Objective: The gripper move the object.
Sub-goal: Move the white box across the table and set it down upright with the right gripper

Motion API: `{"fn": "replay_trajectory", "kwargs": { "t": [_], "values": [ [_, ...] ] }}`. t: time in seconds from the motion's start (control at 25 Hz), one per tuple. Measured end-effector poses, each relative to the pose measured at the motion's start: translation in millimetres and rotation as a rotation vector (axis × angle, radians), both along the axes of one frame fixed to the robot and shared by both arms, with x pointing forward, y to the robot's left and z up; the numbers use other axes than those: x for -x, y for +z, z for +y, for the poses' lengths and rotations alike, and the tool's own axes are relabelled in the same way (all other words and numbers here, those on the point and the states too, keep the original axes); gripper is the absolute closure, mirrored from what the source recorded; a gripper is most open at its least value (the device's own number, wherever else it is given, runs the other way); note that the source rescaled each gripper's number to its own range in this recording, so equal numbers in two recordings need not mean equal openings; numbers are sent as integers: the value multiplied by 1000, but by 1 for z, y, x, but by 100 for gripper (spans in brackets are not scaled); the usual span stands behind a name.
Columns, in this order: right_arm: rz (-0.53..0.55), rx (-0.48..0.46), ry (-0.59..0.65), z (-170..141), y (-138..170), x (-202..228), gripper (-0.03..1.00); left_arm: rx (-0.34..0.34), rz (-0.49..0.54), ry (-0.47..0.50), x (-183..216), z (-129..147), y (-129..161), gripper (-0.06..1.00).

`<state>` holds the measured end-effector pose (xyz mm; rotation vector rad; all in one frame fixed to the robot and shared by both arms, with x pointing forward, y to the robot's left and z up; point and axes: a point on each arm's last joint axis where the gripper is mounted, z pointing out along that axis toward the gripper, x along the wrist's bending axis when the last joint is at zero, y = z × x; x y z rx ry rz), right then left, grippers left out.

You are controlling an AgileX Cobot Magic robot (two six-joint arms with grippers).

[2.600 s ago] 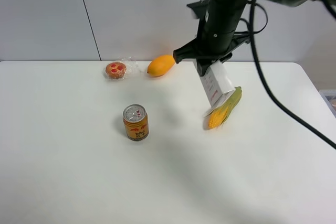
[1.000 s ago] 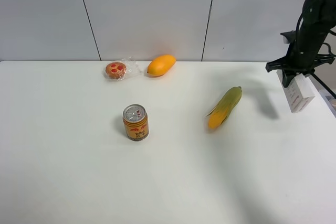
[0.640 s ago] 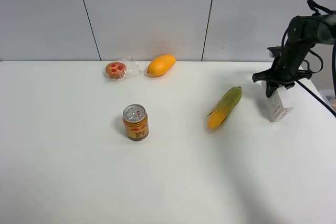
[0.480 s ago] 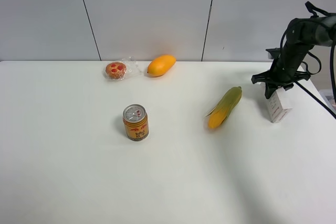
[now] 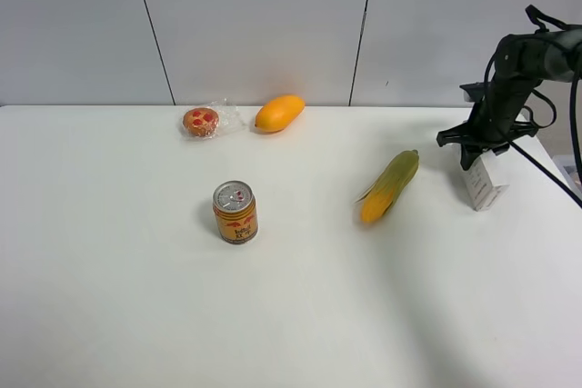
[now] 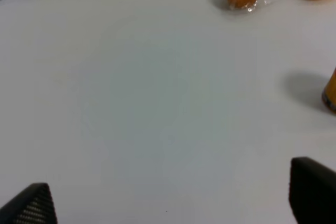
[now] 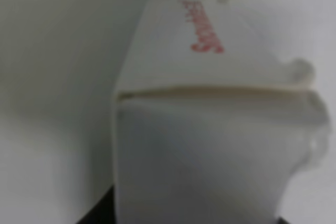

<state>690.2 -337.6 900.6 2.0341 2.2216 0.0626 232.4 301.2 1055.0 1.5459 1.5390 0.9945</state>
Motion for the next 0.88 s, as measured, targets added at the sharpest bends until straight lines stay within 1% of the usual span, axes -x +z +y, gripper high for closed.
{"fn": "replay_trajectory", "kwargs": {
  "t": [0.36,0.4,0.44,0.48,0.56,0.6,0.64,0.72,0.88],
  "values": [
    [-5,7,5,-1,-6,-2,96,0,0,0,0,0,0,-6],
    [-9,8,6,-1,-7,-3,91,0,0,0,0,0,0,-6],
    [-16,13,9,-1,-8,-4,80,0,0,0,0,0,0,-6],
    [-12,22,15,-2,-11,-4,67,0,0,0,0,0,0,-6],
    [1,27,9,-3,-15,-3,28,0,0,0,0,0,0,-6],
    [-1,30,1,-3,-15,-3,17,0,0,0,0,0,0,-6],
    [0,32,-7,-3,-15,-3,9,0,0,0,0,0,0,-6],
    [6,30,-20,-3,-15,-2,1,0,0,0,0,0,0,-6],
    [20,29,-24,-3,-14,-1,-2,0,0,0,0,0,0,-6]
  ]
}}
